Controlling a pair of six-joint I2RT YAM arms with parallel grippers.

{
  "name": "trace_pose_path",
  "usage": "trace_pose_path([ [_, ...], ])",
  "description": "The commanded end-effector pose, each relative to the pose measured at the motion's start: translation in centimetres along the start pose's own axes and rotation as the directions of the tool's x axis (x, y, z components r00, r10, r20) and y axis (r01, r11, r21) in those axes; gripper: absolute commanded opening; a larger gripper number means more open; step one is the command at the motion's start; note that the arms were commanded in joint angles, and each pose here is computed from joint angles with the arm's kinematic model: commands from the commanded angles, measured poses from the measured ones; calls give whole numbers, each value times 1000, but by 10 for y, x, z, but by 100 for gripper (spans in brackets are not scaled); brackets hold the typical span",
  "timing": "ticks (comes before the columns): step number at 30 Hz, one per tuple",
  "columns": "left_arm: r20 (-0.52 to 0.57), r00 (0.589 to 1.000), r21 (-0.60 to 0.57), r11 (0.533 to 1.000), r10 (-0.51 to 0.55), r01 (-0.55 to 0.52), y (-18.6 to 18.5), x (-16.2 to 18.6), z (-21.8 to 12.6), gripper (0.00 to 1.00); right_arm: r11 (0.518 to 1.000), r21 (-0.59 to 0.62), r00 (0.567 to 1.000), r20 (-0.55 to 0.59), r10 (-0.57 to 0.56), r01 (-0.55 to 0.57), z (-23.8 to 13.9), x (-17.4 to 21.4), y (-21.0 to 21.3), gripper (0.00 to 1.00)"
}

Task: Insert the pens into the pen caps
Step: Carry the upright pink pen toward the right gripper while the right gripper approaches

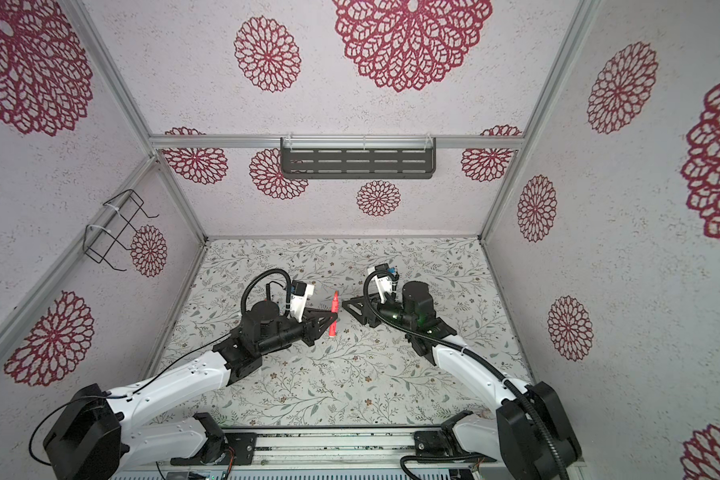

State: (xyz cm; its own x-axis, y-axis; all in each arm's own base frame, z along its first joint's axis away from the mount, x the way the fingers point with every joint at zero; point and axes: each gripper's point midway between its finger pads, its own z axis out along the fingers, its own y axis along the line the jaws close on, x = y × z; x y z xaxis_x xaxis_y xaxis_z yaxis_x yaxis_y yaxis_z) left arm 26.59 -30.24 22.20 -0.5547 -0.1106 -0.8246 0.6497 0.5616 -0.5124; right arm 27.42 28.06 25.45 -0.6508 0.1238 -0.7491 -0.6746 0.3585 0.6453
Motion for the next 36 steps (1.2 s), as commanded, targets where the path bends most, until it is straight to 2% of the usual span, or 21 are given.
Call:
trace_pose_path([
  [1,6,1000,7,1000,24,-24,-4,-1,4,12,997,-57,997,49,-53,56,4,-21,20,47],
  [16,-2,999,18,999,43,-43,-12,1,8,12,996,-81,999,-10,-38,37,21,-7,20,43],
  [24,-6,999,18,999,50,-49,-12,2,10,13,996,-79,999,-24,-38,36,23,-4,19,20],
  [30,-2,999,15,999,52,-52,-12,0,11,14,997,-70,999,-21,-35,33,24,-5,18,15],
  [32,-4,999,10,999,49,-49,-11,0,11,20,997,-70,999,-17,-38,37,23,-6,18,14],
  [34,-10,999,-3,999,47,-47,-8,1,12,42,997,-67,999,-7,-42,42,22,-8,19,13],
  [36,-30,999,-19,999,46,-46,-5,5,14,49,997,-58,999,6,-46,47,20,-11,20,12],
])
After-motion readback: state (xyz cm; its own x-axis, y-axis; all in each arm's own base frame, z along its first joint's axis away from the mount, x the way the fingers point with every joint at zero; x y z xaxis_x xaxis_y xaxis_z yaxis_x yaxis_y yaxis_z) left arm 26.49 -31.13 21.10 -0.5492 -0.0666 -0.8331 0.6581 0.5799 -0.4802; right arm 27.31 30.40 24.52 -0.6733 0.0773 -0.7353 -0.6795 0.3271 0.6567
